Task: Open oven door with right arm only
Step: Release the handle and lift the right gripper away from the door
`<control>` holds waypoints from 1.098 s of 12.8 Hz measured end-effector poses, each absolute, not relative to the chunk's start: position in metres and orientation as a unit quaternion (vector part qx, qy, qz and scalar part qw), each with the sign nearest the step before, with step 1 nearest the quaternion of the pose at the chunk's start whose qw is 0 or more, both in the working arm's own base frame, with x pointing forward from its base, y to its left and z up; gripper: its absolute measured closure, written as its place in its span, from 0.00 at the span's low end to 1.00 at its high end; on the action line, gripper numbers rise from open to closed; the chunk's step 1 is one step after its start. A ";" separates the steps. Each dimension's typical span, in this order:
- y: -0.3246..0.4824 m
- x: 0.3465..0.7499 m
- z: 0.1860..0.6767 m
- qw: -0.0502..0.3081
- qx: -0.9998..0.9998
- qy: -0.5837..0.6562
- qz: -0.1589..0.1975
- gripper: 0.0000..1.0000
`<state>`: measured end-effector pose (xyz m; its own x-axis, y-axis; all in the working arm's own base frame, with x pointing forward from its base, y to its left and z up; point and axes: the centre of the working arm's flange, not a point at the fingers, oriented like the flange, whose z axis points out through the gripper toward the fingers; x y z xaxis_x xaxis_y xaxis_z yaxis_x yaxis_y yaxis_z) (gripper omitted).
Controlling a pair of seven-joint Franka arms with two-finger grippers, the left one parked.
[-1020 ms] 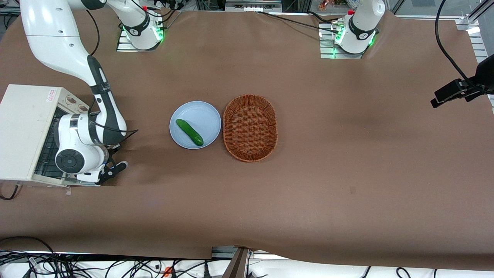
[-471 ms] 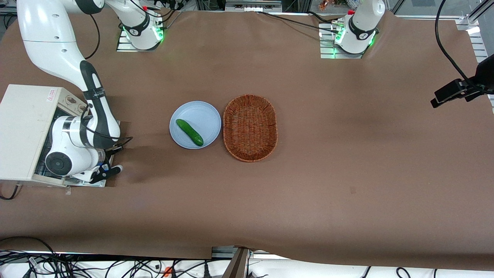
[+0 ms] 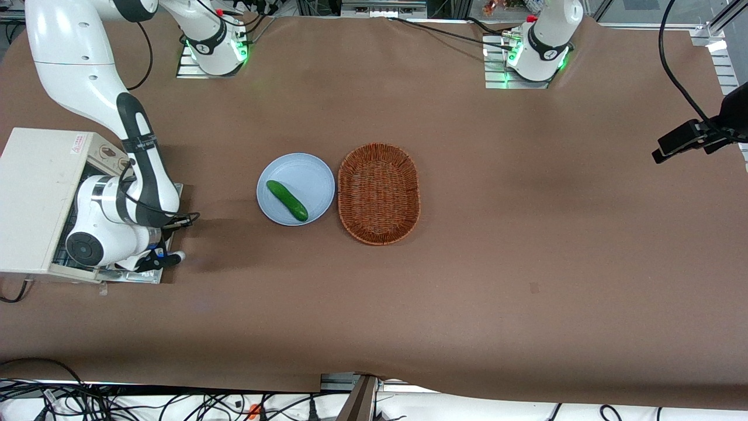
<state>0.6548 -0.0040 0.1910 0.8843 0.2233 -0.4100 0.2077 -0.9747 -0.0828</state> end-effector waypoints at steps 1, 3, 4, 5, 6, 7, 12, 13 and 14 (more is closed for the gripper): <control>0.000 0.657 0.198 0.018 -0.970 -0.111 0.215 0.99; 0.007 0.664 0.219 0.018 -0.970 -0.114 0.214 0.92; 0.010 0.667 0.234 0.019 -0.971 -0.116 0.210 0.81; 0.011 0.668 0.250 0.019 -0.972 -0.117 0.205 0.70; 0.012 0.668 0.267 0.020 -0.972 -0.117 0.202 0.61; 0.012 0.666 0.285 0.021 -0.972 -0.117 0.202 0.50; 0.008 0.654 0.370 0.033 -0.968 -0.151 0.196 0.00; 0.005 0.654 0.386 0.035 -0.968 -0.154 0.197 0.00; 0.003 0.655 0.403 0.036 -0.968 -0.155 0.197 0.00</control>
